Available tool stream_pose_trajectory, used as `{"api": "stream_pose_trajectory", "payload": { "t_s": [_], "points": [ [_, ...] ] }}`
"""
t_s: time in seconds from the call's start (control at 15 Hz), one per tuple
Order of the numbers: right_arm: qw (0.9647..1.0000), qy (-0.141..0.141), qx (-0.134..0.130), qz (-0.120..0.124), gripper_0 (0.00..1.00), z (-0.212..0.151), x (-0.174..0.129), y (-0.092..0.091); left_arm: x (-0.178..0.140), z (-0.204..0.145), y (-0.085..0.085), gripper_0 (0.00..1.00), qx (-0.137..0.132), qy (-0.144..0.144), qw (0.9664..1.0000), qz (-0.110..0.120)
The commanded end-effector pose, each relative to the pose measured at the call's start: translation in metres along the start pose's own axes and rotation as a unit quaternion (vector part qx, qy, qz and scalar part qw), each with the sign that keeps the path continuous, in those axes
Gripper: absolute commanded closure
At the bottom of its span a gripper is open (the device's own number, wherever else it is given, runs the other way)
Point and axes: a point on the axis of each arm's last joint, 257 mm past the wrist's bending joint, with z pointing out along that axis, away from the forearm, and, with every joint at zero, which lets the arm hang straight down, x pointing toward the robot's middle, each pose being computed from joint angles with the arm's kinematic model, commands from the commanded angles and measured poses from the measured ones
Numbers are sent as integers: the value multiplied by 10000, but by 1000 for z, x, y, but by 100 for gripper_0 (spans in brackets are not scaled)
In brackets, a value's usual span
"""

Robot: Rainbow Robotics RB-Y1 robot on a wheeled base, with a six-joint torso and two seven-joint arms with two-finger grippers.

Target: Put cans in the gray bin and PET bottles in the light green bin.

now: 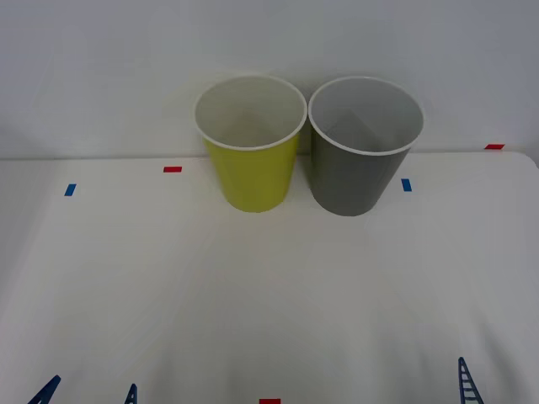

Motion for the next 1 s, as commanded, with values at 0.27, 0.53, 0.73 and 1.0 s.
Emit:
{"api": "stream_pose_trajectory", "payload": {
  "t_s": [0.27,0.53,0.73,1.0],
  "points": [
    [9999,24,73,68,0,-22,-4,-3,0,0,0,0,0,0,10000,0],
    [9998,-59,127,170,0,-21,-8,-4,0,0,0,0,0,0,10000,0],
    [9998,-59,127,170,0,-21,-8,-4,0,0,0,0,0,0,10000,0],
    [9998,-59,127,170,0,-21,-8,-4,0,0,0,0,0,0,10000,0]
  ]
}}
